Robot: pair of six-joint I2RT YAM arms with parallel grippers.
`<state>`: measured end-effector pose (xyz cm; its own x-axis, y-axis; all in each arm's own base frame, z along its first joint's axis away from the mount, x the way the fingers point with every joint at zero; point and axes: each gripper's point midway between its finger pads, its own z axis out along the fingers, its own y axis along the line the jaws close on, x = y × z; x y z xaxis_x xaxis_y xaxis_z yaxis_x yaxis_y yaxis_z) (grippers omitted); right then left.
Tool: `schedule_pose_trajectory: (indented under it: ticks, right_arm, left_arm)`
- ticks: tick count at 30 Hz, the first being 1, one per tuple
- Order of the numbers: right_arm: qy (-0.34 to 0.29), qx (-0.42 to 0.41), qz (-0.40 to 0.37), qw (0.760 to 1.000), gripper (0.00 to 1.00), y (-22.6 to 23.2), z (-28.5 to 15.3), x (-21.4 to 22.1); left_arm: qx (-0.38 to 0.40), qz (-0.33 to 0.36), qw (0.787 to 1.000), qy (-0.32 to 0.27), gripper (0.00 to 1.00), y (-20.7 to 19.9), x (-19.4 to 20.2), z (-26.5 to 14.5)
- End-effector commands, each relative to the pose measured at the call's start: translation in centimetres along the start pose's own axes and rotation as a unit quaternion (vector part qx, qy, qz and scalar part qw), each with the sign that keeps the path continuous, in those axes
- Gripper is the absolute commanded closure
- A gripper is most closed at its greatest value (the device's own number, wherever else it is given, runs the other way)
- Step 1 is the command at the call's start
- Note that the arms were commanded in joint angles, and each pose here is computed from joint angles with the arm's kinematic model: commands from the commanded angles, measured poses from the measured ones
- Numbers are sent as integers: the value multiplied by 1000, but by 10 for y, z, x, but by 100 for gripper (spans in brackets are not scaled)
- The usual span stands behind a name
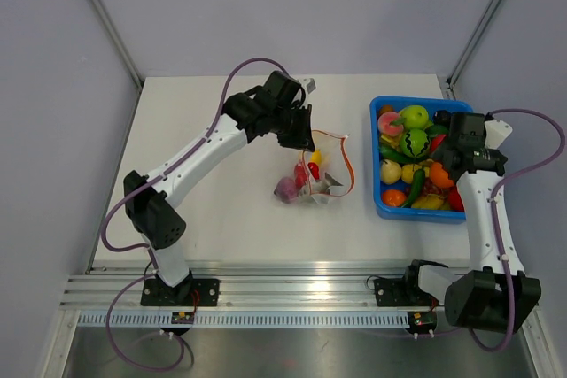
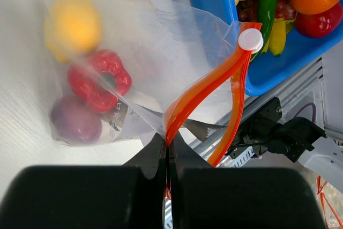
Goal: Place the food in the zip-top bag and seal the zipper
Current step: Pick up the fake fruit from the bin.
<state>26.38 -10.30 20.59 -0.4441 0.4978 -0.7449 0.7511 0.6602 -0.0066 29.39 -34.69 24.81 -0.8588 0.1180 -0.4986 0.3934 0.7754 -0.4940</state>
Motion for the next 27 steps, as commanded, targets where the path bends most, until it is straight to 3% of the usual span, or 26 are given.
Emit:
schedule_pose_trajectory:
  ticks: [1, 8, 15, 16, 20, 23, 27]
  right_arm:
    - [17, -65, 9, 998, 6, 24, 12, 4]
    - [38, -65, 24, 997, 7, 24, 36, 14]
    - [57, -85, 36, 994, 18, 31, 46, 20]
    - [62, -89, 38, 993, 21, 32, 46, 22]
    - [48, -100, 45, 993, 47, 30, 34, 16]
    - [40, -115, 52, 991, 59, 30, 19, 10]
    - [33, -163, 64, 984, 66, 37, -7, 3]
  left_arm:
    - [31, 24, 999, -33, 100, -21, -18, -9]
    - [34, 25, 999, -28, 100, -22, -16, -5]
    - [36, 27, 999, -28, 100, -25, -18, -3]
    - [36, 27, 999, -27, 100, -25, -18, -3]
    - [35, 27, 999, -28, 100, -25, -19, -3]
    - [36, 25, 999, -27, 100, -26, -20, -1]
    - [33, 29, 999, -26, 100, -25, -22, 1]
